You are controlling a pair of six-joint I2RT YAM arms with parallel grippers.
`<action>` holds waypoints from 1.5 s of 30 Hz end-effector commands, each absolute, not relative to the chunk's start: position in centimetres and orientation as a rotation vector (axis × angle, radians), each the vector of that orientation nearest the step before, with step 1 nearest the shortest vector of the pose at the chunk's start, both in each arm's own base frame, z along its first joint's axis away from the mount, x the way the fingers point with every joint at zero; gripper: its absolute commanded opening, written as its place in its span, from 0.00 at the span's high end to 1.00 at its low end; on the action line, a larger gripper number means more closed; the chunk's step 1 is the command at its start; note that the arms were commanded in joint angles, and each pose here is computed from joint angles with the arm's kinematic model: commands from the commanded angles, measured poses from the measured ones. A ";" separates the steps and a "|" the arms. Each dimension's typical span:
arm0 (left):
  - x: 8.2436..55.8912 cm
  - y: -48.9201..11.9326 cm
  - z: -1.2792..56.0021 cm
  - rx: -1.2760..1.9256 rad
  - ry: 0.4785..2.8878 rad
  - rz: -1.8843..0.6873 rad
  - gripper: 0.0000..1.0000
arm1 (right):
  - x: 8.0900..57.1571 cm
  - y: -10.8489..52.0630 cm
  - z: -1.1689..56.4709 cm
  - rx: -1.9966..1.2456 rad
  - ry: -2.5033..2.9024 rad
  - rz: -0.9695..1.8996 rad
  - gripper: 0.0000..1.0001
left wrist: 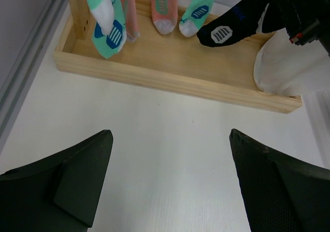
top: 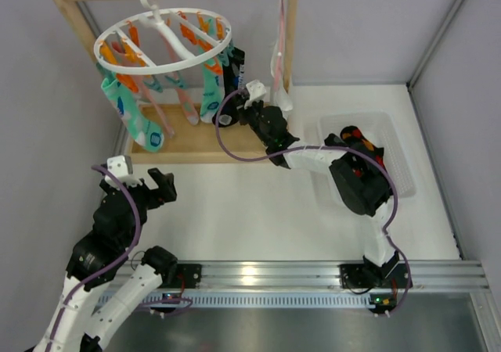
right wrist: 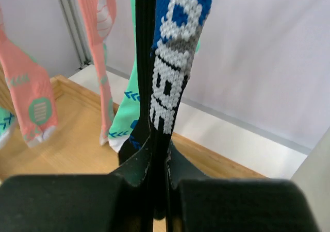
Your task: Remove the socks clipped to the hanger
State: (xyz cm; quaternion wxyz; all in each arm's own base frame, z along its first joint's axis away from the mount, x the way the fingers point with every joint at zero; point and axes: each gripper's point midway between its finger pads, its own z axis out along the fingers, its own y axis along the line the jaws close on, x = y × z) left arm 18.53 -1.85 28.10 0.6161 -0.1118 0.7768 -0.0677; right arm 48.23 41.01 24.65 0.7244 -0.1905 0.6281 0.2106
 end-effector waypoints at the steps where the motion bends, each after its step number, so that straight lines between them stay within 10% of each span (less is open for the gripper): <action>1: 18.9 -2.6 29.6 -0.246 1.748 -0.208 0.02 | 45.5 41.8 29.4 -0.412 1.234 0.575 1.00; 20: 14.3 -12.3 47.6 0.152 1.573 -0.835 0.01 | 30.6 45.1 31.6 -0.512 1.208 0.539 1.00; 45: 24.5 -4.5 48.1 -0.146 1.773 -0.063 0.02 | 22.4 57.5 29.2 -0.812 1.228 0.349 1.00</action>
